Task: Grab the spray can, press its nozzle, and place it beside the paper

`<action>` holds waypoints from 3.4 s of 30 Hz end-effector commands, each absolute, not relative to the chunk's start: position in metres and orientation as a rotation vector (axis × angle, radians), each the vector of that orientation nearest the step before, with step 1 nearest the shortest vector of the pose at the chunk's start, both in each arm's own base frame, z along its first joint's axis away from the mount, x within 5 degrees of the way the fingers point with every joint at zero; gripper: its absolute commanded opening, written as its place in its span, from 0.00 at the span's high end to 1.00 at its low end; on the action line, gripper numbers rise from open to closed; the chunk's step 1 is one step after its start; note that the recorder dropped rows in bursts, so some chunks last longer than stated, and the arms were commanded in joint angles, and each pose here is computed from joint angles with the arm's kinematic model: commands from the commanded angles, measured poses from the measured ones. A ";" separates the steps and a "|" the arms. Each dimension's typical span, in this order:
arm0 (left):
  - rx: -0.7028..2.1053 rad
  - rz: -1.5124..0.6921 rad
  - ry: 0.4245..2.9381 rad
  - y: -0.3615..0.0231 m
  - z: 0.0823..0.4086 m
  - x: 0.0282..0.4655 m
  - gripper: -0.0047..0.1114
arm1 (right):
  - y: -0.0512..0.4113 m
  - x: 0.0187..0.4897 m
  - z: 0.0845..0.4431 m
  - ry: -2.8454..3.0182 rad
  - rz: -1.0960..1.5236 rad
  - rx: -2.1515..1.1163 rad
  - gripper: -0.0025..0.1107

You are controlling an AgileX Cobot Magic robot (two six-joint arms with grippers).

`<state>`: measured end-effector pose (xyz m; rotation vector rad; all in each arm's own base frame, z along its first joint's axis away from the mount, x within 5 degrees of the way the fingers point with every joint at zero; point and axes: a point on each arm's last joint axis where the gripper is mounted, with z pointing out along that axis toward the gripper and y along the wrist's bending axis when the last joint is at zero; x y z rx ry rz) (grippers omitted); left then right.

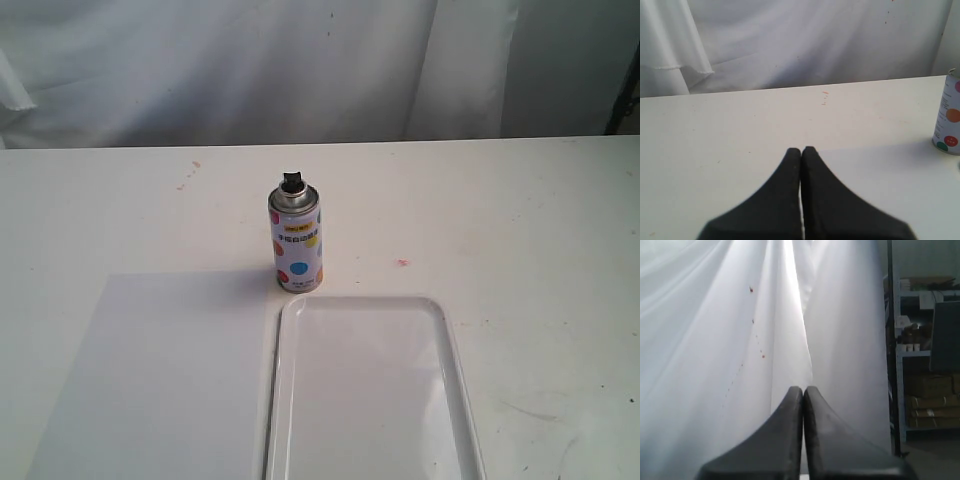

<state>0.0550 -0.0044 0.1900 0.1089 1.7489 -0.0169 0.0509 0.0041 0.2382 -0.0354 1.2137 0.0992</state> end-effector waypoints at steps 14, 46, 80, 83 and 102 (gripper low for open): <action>0.110 -0.025 1.746 -0.005 0.189 0.055 0.96 | 0.006 0.070 0.328 1.342 0.126 -0.017 0.98; 0.110 -0.025 1.746 -0.005 0.189 0.055 0.96 | 0.090 0.245 0.257 1.671 0.280 -0.331 0.98; 0.110 -0.025 1.746 -0.005 0.189 0.055 0.96 | 0.129 0.279 0.151 1.850 0.463 -0.442 0.98; 0.110 -0.025 1.746 -0.005 0.189 0.055 0.96 | 0.140 0.287 0.160 1.779 0.486 -0.559 0.98; 0.110 -0.025 1.746 -0.005 0.189 0.055 0.96 | 0.176 0.311 0.133 1.714 0.734 -0.811 0.31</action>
